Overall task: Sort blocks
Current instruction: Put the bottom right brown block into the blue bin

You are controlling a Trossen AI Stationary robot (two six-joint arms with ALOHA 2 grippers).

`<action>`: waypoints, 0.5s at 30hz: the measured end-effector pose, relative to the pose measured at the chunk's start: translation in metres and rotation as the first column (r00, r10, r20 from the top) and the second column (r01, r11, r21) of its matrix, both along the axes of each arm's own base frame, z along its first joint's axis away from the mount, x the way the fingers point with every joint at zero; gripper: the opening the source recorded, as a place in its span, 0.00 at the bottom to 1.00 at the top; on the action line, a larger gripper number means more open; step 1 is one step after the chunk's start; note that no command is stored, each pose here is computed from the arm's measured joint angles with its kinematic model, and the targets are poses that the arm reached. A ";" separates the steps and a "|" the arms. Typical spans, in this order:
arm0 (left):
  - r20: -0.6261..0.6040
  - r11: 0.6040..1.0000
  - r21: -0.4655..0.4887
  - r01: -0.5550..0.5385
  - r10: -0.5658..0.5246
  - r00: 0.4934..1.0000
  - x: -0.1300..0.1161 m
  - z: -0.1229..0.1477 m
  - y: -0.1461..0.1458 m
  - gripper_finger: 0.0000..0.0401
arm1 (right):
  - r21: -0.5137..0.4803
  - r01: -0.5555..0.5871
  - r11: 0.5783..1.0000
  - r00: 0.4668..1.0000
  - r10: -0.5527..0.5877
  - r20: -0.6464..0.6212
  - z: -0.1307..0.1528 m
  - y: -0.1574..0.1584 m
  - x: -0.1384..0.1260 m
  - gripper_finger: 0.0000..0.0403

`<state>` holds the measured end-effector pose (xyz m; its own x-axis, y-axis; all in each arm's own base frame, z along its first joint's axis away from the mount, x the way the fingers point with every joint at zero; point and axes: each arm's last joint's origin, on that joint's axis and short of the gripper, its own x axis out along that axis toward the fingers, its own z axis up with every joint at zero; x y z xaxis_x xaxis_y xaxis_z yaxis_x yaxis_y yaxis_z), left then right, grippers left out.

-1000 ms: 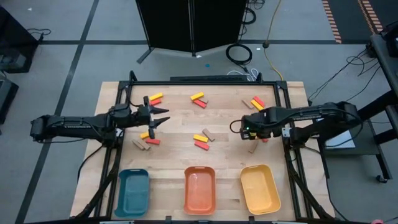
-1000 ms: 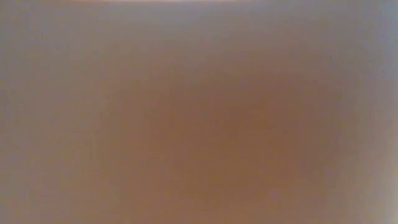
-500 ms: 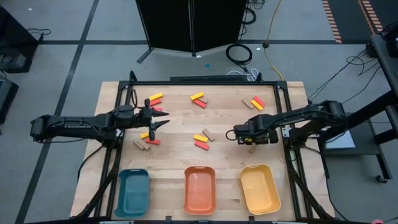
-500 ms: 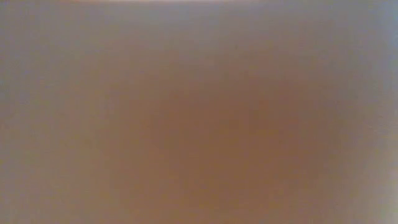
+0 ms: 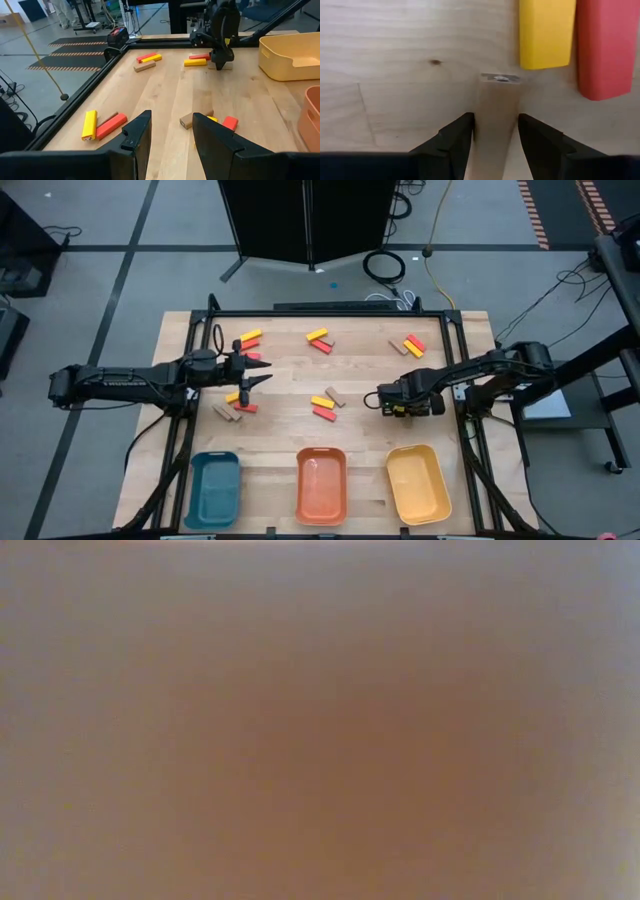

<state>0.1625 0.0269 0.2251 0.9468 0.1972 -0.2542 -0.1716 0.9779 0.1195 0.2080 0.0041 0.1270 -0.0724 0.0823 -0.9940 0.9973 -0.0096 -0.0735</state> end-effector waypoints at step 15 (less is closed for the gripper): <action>0.009 1.000 0.002 0.000 0.000 1.000 0.000 0.001 0.000 0.35 | -0.047 -0.187 0.981 0.981 0.189 0.051 0.013 0.006 0.015 0.18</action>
